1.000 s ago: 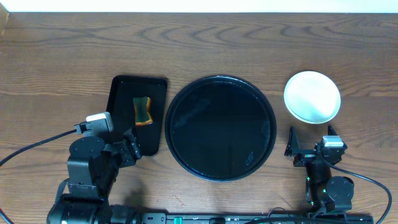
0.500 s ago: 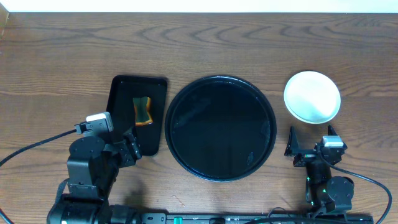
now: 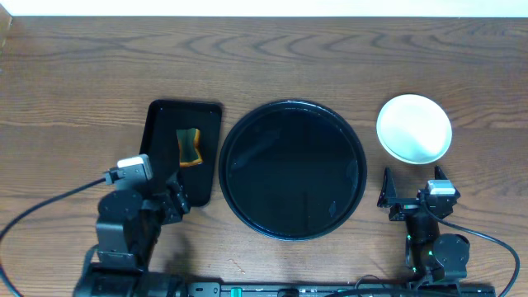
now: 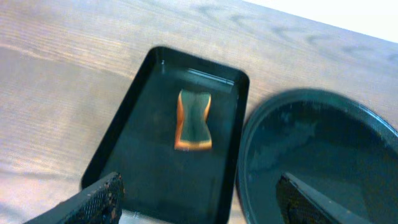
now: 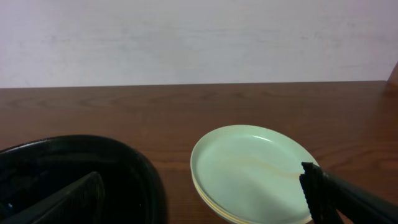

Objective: Clean dirty plates on tray and stack at the side

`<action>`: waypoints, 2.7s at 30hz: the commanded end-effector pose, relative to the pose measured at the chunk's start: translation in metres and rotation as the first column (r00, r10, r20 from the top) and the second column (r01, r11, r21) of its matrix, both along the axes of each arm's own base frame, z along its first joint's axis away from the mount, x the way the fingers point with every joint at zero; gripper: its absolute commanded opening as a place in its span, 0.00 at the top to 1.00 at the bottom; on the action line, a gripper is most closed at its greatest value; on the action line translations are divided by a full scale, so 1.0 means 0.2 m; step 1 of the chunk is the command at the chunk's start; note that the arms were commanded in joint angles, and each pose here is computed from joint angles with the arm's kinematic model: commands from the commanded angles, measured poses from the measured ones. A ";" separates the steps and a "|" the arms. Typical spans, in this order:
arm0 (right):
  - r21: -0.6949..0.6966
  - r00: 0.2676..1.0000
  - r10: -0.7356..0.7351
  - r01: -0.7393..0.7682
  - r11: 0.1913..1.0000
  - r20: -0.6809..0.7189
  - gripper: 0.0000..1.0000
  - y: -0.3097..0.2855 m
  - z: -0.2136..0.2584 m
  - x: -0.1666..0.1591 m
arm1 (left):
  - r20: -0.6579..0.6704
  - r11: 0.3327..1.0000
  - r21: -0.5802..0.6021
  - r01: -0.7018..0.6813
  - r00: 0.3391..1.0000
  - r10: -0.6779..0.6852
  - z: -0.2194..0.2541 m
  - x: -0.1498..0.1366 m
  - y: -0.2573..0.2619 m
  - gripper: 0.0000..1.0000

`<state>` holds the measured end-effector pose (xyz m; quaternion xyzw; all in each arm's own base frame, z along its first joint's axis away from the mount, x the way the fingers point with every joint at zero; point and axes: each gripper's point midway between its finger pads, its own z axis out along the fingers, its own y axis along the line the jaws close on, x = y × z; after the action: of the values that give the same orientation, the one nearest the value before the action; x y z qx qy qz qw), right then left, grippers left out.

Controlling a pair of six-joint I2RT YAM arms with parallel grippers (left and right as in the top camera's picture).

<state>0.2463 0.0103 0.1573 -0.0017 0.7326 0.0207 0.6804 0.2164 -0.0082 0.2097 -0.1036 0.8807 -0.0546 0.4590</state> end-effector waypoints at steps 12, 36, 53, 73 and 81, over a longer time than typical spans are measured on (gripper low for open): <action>-0.020 1.000 -0.001 0.001 1.000 0.002 0.01 -0.01 0.00 0.00 | 0.484 0.998 -0.055 -0.015 0.874 0.040 -0.21 0.14 0.01 0.21; -0.020 1.000 -0.001 0.001 1.000 0.001 0.01 -0.01 0.00 0.00 | 0.441 1.000 0.023 0.021 0.897 -0.029 -0.36 0.14 0.00 0.21; -0.020 1.000 -0.001 0.001 1.000 0.001 0.01 -0.01 0.00 0.00 | 0.439 1.000 0.023 0.021 0.898 -0.029 -0.37 0.14 0.00 0.21; -0.020 1.000 -0.001 0.001 1.000 0.001 0.01 -0.01 0.00 0.00 | 0.439 1.000 0.023 0.021 0.898 -0.029 -0.37 0.14 0.00 0.21; -0.020 1.000 -0.001 0.001 1.000 0.001 0.01 -0.01 0.00 0.00 | 0.439 1.000 0.023 0.021 0.898 -0.029 -0.37 0.14 0.00 0.21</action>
<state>0.2463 0.0109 0.1571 -0.0051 0.7328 0.0202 0.6801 0.2449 -0.0096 0.1525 -0.0771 0.7387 -0.0894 0.6636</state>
